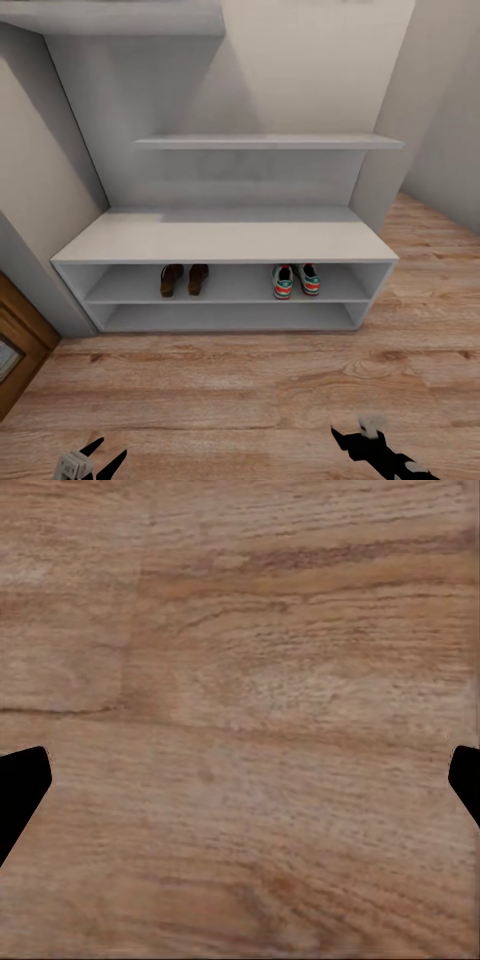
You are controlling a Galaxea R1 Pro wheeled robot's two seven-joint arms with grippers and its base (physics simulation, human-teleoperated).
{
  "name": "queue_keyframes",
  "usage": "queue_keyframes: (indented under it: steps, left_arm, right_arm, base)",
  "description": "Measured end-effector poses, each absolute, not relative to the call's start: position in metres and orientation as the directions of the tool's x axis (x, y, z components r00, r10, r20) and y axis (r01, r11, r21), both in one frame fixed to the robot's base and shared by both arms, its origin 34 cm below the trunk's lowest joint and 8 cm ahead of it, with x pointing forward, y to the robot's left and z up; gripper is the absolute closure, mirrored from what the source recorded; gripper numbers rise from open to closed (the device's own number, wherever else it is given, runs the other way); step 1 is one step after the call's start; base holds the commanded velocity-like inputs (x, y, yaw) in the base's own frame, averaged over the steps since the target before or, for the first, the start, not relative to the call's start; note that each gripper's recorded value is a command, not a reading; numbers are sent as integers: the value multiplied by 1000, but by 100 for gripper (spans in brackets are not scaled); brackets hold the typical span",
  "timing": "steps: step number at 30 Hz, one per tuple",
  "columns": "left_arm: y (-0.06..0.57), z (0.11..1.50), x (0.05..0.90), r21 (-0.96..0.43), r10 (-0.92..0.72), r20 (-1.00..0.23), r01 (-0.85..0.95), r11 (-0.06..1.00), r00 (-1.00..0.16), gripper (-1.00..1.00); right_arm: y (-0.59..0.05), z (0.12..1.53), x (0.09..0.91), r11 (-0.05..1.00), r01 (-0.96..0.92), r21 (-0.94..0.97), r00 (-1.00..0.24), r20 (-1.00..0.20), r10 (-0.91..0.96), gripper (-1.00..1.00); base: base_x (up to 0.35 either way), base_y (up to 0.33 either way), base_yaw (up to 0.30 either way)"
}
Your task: Pick up the two gym shoes and the two sandals from the corridor floor and place them onto the hallstand (shoe rack) in the corridor, making sure they are on the rack and not on the floor. Arrange them so the two gym shoes are next to each other and the two sandals are next to each other.
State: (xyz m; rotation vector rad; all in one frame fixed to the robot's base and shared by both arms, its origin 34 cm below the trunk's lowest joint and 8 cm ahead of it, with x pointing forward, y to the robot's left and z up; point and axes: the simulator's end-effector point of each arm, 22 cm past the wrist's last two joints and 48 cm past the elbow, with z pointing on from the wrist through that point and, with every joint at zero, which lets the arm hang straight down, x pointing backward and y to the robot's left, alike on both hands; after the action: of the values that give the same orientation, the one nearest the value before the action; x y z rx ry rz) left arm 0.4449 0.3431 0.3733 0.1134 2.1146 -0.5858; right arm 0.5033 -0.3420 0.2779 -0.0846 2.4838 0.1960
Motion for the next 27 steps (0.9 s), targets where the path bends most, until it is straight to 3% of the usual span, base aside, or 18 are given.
queue_keyframes:
  steps: [27]
  left_arm:
    - [373, 411, 454, -304, -159, -785, 148, 941, -599, -100]
  right_arm:
    - [-345, 317, 444, 988, -110, 106, -809, -587, -27, -100]
  base:
    - [0, 0, 0]
